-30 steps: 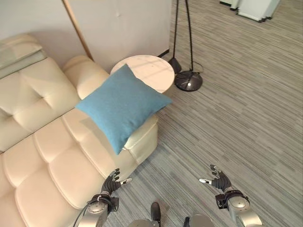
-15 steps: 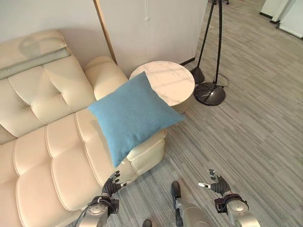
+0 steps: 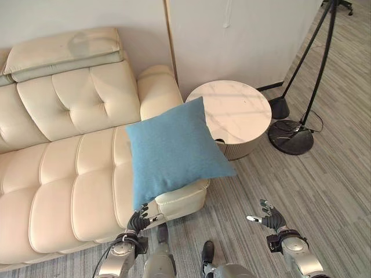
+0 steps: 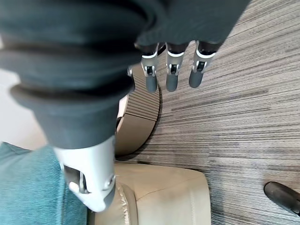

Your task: Pick up all the scattered cushions and arrange them neatly on the sofa.

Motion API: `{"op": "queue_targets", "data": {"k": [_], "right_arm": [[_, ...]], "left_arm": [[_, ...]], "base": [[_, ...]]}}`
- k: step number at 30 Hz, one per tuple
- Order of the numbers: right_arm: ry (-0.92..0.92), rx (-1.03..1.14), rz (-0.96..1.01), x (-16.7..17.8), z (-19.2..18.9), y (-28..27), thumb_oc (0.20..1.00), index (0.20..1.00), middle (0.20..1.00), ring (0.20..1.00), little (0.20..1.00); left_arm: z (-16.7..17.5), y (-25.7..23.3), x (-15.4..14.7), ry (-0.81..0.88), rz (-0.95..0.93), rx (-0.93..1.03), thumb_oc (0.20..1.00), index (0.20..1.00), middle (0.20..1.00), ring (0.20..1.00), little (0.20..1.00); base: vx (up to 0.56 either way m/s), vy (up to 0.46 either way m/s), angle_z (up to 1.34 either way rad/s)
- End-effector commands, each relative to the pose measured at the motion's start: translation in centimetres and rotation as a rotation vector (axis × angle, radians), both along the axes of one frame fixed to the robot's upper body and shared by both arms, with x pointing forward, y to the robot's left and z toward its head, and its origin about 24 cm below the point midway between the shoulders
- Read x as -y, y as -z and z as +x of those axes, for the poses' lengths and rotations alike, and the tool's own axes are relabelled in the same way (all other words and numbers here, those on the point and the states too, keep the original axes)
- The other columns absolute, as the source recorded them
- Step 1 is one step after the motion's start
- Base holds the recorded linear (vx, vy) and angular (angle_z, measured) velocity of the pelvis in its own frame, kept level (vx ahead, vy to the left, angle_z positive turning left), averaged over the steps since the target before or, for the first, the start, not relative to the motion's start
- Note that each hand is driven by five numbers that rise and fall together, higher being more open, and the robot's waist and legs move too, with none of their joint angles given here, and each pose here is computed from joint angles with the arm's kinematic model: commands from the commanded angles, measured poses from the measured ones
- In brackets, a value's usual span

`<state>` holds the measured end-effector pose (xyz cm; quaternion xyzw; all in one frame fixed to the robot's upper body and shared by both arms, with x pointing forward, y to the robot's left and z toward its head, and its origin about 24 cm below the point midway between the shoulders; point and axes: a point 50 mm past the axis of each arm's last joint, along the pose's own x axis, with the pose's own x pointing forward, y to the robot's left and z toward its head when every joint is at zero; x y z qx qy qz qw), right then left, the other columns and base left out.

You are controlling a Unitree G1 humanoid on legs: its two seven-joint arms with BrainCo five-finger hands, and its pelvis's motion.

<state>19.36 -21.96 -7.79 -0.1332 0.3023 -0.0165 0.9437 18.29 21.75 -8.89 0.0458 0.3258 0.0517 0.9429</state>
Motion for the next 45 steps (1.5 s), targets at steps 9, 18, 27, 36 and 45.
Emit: {"op": "queue_targets", "data": {"k": [9, 18, 27, 36, 45], "right_arm": [[0.003, 0.007, 0.044, -1.2, -0.8, 0.3, 1.0, 1.0, 1.0, 1.0, 1.0], [0.053, -0.019, 0.016, -0.2, -1.2, 0.7, 1.0, 1.0, 1.0, 1.0, 1.0], [0.055, 0.071, -0.204, 4.9, 0.7, -2.7, 1.0, 1.0, 1.0, 1.0, 1.0], [-0.079, 0.126, -0.271, 3.9, 5.0, -4.6, 1.0, 1.0, 1.0, 1.0, 1.0], [-0.102, 0.132, -0.003, -3.2, 6.9, -3.2, 1.0, 1.0, 1.0, 1.0, 1.0]], "left_arm": [[0.7, -1.5, -2.5, -0.002, 0.097, 0.064, 1.0, 1.0, 1.0, 1.0, 1.0], [0.9, -1.8, -2.8, -0.036, 0.08, 0.091, 1.0, 1.0, 1.0, 1.0, 1.0], [0.5, -0.4, -5.0, -0.253, 0.026, 0.025, 1.0, 1.0, 1.0, 1.0, 1.0], [4.8, -2.8, -5.8, -0.2, 0.11, 0.108, 1.0, 1.0, 1.0, 1.0, 1.0], [7.1, -2.4, -1.4, -0.087, 0.058, 0.098, 1.0, 1.0, 1.0, 1.0, 1.0]], "base": [[0.13, 0.217, 0.13], [0.09, -0.052, 0.34], [0.09, -0.119, 0.09], [0.03, -0.036, 0.0], [-0.06, 0.006, 0.04]]}}
